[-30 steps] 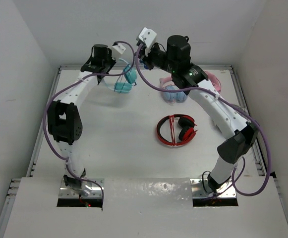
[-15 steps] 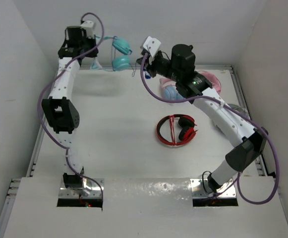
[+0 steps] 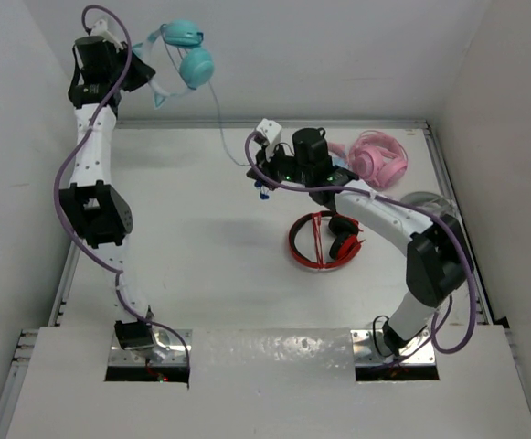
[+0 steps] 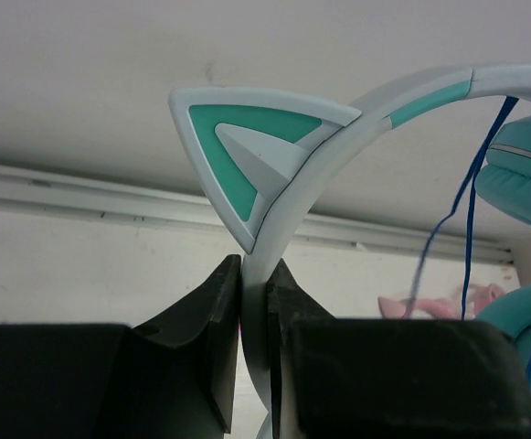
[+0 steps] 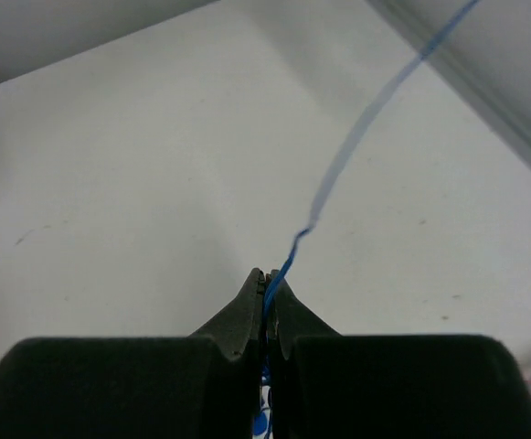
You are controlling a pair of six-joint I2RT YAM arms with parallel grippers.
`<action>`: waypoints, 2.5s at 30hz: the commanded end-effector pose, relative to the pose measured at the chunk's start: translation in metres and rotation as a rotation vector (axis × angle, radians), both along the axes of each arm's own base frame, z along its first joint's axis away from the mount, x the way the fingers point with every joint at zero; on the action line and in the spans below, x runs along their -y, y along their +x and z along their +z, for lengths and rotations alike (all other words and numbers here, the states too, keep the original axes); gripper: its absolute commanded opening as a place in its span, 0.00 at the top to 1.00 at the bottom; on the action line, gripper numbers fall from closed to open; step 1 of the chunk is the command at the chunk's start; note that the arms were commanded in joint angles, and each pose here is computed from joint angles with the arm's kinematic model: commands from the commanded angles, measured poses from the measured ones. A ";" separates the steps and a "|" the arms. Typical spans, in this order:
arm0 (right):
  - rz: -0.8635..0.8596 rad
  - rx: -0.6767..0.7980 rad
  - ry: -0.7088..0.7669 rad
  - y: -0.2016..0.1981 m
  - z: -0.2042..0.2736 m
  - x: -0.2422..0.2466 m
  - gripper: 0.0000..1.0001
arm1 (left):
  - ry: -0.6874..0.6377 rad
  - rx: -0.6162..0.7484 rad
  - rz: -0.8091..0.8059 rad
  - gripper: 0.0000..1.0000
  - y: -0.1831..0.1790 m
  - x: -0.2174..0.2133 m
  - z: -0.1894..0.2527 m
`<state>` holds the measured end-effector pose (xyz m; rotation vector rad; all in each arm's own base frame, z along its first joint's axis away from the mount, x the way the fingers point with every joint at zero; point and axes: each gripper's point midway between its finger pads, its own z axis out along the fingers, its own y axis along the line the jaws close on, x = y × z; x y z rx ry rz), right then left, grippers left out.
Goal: Wrap the headphones
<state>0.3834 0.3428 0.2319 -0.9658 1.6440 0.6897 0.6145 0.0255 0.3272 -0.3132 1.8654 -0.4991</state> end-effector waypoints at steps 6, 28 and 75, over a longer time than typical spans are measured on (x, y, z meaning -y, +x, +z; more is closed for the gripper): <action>0.192 -0.048 0.147 -0.042 0.025 -0.045 1.00 | 0.106 0.270 0.282 1.00 -0.007 -0.063 0.107; 0.328 0.041 0.130 -0.088 0.077 -0.066 1.00 | 0.400 0.238 0.454 1.00 0.020 -0.088 0.070; -0.665 0.313 0.049 0.194 0.149 0.212 1.00 | 0.603 0.371 -0.942 1.00 -0.119 0.249 0.047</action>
